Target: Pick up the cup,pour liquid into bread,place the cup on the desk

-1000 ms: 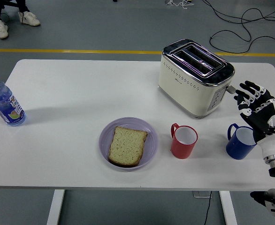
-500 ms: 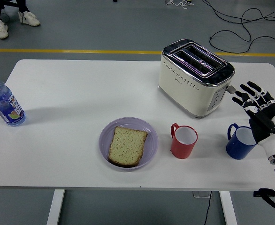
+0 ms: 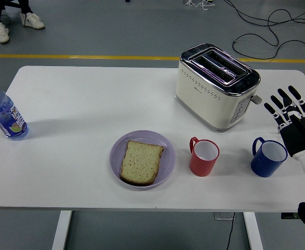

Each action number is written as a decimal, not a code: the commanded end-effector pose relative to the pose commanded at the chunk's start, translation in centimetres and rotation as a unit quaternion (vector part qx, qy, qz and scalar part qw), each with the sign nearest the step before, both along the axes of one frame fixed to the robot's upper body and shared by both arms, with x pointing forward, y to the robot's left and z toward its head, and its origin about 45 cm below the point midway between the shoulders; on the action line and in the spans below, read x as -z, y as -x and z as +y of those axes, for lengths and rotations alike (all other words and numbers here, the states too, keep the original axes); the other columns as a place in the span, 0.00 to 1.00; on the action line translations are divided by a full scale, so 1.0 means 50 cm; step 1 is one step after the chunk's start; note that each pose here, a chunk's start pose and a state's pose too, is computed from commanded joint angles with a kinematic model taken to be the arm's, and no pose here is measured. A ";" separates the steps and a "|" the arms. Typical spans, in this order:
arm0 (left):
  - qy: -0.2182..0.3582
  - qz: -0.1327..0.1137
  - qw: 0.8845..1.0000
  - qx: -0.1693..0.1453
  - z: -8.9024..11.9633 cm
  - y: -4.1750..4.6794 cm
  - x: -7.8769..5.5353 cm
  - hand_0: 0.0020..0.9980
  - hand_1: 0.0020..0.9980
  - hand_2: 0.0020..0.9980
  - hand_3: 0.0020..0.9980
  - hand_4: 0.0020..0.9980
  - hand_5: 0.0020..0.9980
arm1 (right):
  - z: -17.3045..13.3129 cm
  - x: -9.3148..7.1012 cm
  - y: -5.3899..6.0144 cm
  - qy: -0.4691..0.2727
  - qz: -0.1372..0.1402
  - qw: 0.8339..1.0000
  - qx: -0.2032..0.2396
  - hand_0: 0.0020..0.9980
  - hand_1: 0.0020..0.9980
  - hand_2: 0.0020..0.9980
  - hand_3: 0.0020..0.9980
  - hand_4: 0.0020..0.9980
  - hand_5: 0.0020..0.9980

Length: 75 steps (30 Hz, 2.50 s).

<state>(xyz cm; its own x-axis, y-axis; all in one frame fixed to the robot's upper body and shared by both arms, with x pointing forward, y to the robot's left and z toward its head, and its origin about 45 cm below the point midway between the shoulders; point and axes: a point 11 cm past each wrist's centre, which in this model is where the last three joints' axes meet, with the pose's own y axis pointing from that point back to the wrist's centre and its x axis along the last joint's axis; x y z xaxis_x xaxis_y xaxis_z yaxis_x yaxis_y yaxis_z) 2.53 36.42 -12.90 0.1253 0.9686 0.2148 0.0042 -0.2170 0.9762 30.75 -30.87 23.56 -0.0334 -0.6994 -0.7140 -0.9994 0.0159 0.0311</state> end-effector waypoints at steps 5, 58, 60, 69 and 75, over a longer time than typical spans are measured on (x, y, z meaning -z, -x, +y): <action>0.001 0.000 1.000 -0.002 0.000 0.003 0.000 0.66 0.71 0.73 0.63 0.38 0.93 | -0.041 -0.008 -0.013 -0.084 -0.002 0.996 0.031 0.66 0.62 0.66 0.61 0.60 0.01; 0.000 0.008 1.000 0.002 0.002 0.017 0.001 0.66 0.71 0.73 0.63 0.38 0.94 | -0.190 0.088 -0.021 -0.194 0.023 0.974 0.113 0.63 0.57 0.62 0.60 0.46 0.04; -0.002 0.006 1.000 0.003 0.005 0.011 0.000 0.66 0.71 0.73 0.63 0.38 0.94 | -0.191 0.083 -0.023 -0.195 0.019 0.974 0.113 0.63 0.57 0.62 0.60 0.46 0.04; -0.004 0.003 1.000 0.004 0.008 0.004 -0.002 0.66 0.71 0.73 0.63 0.38 0.94 | -0.194 0.078 -0.023 -0.195 0.015 0.974 0.115 0.63 0.57 0.62 0.60 0.45 0.04; -0.003 0.004 1.000 0.001 0.005 0.005 -0.001 0.66 0.71 0.73 0.63 0.38 0.94 | -0.190 0.073 -0.027 -0.196 0.012 0.974 0.111 0.63 0.57 0.62 0.60 0.45 0.04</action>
